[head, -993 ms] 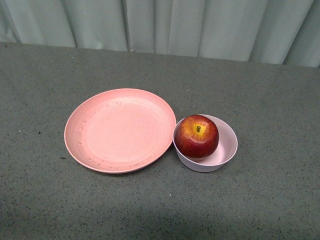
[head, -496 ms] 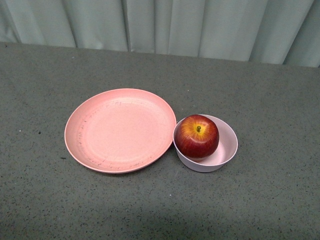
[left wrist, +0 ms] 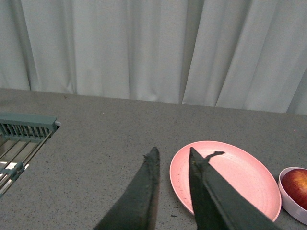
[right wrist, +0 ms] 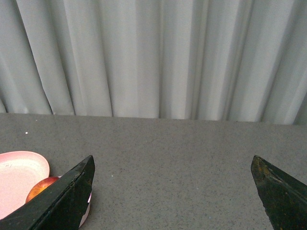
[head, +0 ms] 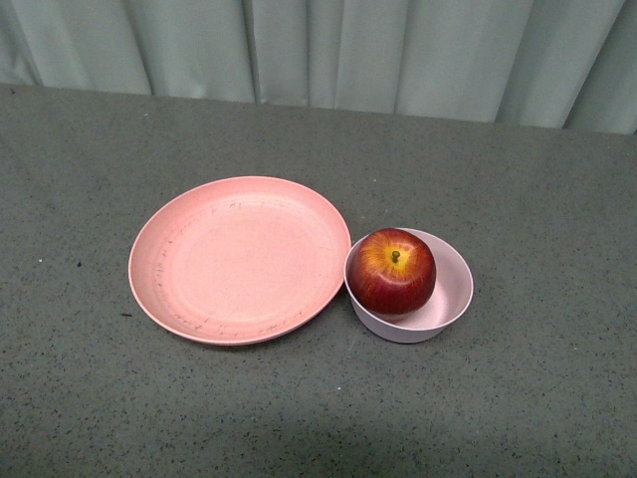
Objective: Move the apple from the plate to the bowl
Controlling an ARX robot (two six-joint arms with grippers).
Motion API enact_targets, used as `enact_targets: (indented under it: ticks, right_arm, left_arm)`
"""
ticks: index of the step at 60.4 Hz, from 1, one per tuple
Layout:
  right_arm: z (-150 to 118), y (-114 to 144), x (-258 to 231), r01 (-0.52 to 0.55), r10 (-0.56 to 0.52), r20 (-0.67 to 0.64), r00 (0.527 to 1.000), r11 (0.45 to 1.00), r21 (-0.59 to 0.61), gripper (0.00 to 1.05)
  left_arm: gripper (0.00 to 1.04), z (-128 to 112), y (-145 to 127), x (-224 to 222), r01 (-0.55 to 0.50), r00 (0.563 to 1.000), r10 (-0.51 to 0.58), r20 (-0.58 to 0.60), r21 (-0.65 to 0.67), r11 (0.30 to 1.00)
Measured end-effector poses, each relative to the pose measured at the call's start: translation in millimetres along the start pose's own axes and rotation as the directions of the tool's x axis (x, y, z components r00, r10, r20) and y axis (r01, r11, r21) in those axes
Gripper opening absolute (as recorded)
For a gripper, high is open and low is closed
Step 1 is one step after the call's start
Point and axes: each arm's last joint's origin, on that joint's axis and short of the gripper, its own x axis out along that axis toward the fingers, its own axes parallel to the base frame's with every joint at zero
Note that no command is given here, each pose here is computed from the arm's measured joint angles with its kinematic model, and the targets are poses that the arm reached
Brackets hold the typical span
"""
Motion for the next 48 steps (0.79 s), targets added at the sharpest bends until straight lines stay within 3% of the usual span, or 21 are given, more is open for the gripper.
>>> enact_targets:
  ticks: [6, 12, 25, 48]
  right_arm:
    - [0.0, 0.0, 0.0, 0.0, 0.0, 0.0, 1.0, 1.0, 0.0, 0.95]
    - [0.0, 0.0, 0.0, 0.0, 0.0, 0.0, 1.0, 1.0, 0.0, 0.95]
    - [0.0, 0.0, 0.0, 0.0, 0.0, 0.0, 1.0, 1.0, 0.0, 0.95]
    - [0.0, 0.0, 0.0, 0.0, 0.0, 0.0, 1.0, 1.0, 0.0, 0.95]
  left_arm:
    - [0.41, 0.0, 0.0, 0.0, 0.0, 1.0, 0.0, 0.0, 0.0, 1.0]
    - [0.64, 0.0, 0.0, 0.0, 0.0, 1.0, 0.0, 0.0, 0.0, 1.0]
    - [0.99, 0.0, 0.0, 0.0, 0.0, 1.0, 0.0, 0.0, 0.001, 1.0]
    - [0.98, 0.0, 0.0, 0.0, 0.0, 1.0, 0.0, 0.0, 0.003, 1.0]
